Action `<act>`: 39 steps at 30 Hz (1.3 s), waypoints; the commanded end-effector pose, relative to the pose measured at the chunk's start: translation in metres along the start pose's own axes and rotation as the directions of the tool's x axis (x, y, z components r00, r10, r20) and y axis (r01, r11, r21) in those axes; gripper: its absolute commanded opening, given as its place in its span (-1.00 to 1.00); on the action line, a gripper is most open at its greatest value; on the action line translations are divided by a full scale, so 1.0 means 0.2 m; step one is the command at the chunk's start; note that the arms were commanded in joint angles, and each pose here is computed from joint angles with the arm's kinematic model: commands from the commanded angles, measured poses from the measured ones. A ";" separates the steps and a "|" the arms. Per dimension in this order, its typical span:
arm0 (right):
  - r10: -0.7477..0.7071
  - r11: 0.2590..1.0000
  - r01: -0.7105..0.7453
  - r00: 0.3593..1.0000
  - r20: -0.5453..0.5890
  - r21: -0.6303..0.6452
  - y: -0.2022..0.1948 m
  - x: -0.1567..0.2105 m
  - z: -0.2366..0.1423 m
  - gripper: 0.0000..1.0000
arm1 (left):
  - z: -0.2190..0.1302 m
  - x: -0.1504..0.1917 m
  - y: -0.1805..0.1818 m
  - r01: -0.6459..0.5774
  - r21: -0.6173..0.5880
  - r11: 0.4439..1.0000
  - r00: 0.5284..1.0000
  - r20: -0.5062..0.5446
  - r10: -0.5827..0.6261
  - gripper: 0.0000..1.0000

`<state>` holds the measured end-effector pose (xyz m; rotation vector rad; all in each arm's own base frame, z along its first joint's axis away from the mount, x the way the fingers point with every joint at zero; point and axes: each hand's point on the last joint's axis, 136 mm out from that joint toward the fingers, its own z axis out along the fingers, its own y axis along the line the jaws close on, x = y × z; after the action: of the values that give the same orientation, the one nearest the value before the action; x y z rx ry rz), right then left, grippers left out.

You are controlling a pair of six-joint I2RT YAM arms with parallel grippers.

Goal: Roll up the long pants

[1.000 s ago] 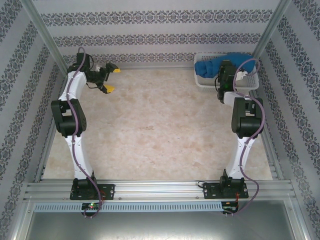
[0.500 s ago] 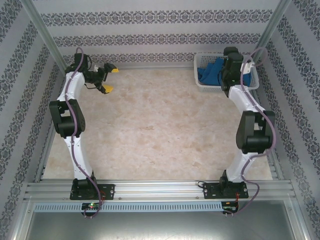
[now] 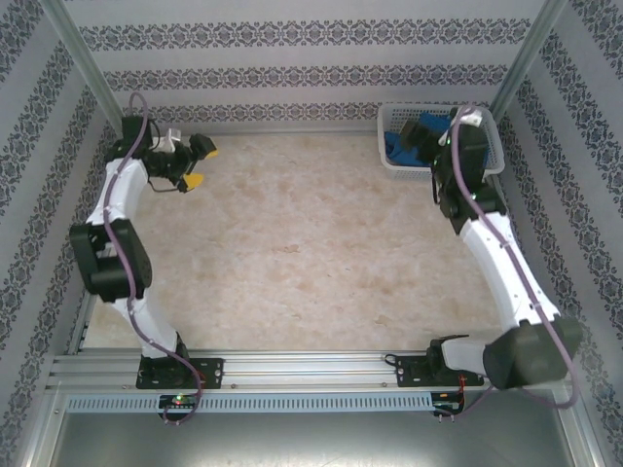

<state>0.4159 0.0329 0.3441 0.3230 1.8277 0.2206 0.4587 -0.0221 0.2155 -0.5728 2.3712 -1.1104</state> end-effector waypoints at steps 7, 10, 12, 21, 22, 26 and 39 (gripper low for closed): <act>-0.360 0.905 0.382 0.922 -0.142 0.188 -0.32 0.55 -0.03 0.96 | -0.44 0.12 0.26 -0.385 -0.490 0.782 0.663 0.443 0.603 1.00; -0.383 0.898 0.394 0.919 -0.093 0.194 -0.38 0.67 -0.01 0.96 | -0.38 0.16 0.42 -0.351 -0.534 0.769 0.670 0.430 0.604 1.00; -0.395 0.894 0.399 0.916 -0.064 0.204 -0.40 0.71 0.01 0.95 | -0.33 0.17 0.51 -0.320 -0.539 0.779 0.686 0.435 0.583 1.00; -0.383 0.903 0.388 0.921 -0.065 0.182 -0.46 0.89 0.11 0.95 | 0.00 0.33 0.58 -0.556 -0.328 0.764 0.655 0.393 0.646 1.00; -0.372 0.909 0.378 0.926 -0.070 0.176 -0.48 0.90 0.12 0.96 | 0.02 0.32 0.56 -0.569 -0.333 0.752 0.643 0.390 0.660 1.00; -0.368 0.911 0.370 0.929 -0.047 0.180 -0.55 0.93 0.14 0.95 | 0.04 0.29 0.60 -0.574 -0.390 0.719 0.602 0.394 0.694 1.00; -0.298 0.942 0.296 0.954 -0.010 0.155 -0.62 1.02 0.22 0.95 | 0.11 0.32 0.57 -0.623 -0.405 0.669 0.575 0.343 0.743 1.00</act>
<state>0.3878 -0.0157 0.0896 0.1226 1.9392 -0.1757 0.3911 -0.0002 0.0871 0.0104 2.0093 -0.2995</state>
